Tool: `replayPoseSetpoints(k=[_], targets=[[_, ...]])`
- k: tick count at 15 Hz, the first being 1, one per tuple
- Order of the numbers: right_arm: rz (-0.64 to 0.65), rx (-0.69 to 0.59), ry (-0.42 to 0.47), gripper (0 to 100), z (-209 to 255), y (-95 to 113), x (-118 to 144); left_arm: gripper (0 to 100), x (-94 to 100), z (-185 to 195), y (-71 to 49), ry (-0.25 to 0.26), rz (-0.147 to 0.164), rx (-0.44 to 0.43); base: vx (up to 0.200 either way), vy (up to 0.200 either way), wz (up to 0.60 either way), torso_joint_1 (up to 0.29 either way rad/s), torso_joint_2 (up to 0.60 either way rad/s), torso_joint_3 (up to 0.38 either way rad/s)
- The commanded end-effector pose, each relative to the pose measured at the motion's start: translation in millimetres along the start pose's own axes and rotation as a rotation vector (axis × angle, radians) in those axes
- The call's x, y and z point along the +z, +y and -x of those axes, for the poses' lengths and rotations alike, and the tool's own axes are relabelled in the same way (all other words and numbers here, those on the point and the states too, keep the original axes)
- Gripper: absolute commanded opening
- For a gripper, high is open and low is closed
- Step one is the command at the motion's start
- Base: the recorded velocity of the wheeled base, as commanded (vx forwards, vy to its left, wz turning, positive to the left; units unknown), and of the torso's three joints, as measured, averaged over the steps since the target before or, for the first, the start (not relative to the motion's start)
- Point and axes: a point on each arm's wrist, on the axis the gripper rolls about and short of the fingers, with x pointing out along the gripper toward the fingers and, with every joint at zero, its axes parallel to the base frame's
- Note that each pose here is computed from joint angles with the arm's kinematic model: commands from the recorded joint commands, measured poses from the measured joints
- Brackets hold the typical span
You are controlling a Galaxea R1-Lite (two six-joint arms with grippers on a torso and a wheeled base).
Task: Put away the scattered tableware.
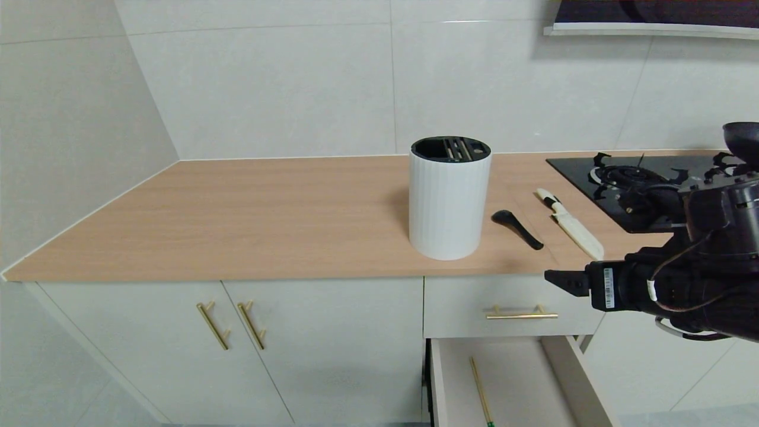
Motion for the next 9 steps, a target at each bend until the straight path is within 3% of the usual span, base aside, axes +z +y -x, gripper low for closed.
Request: replayPoseSetpoints(k=[1,4,9], targets=[[0.018,-0.015,-0.035,100,-4,-5,7,100,-0.1,0,0.0,0.001,0.000,0.001,0.000,0.000,0.00,0.046,-0.09,-0.041],[0.071,-0.016,-0.188,100,-35,-23,44,100,-0.1,0,0.0,0.001,0.000,0.001,0.000,0.000,0.00,0.000,0.00,0.000],[0.150,0.110,-0.171,100,-96,-46,61,100,-0.1,0,0.0,0.001,0.000,0.001,0.000,0.000,0.00,0.000,0.00,0.000]])
